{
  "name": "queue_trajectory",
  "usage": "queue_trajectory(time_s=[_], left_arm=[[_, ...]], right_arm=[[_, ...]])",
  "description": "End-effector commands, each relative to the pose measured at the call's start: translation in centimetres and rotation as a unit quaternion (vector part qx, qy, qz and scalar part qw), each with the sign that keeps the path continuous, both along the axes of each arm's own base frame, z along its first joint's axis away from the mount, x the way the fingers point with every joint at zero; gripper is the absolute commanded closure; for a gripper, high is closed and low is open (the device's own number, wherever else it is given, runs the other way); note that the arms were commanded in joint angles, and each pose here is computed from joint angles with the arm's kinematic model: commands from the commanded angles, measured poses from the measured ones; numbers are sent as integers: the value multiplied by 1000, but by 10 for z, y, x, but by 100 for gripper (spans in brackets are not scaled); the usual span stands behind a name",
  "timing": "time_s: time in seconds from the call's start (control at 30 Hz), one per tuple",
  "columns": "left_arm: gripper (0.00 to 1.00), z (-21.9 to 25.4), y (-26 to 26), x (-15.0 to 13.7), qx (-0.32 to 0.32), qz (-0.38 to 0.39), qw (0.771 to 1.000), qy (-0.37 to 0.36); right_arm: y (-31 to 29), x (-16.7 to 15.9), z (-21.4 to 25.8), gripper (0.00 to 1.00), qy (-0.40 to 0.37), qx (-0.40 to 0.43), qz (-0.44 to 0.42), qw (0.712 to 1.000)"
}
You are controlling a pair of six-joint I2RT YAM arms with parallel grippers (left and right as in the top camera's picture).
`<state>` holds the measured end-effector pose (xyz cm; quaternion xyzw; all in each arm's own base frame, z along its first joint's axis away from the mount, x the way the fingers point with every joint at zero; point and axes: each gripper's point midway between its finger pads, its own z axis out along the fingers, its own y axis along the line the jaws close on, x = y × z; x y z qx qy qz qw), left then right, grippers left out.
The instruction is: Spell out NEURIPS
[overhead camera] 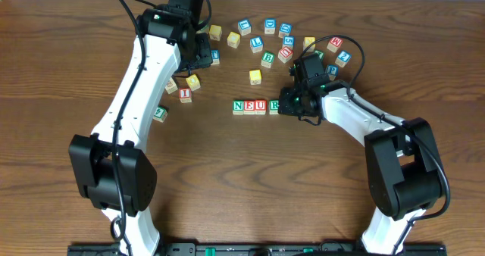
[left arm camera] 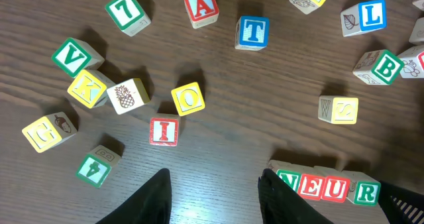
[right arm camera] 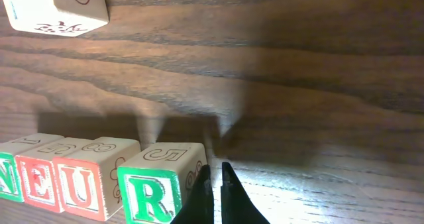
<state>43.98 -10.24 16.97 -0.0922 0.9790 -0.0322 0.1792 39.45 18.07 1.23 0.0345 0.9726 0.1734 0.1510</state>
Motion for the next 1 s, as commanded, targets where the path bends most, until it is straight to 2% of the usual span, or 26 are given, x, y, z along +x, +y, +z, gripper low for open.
queue_trajectory(time_s=[0.0,0.97], left_arm=[[58,3,2,0,5,-4,1000,-4],[58,3,2,0,5,-4,1000,-3]], right_arm=[[3,-4,-5,99,10,5,0,1000],[13,-8,-4,99,13,17,10,1000]])
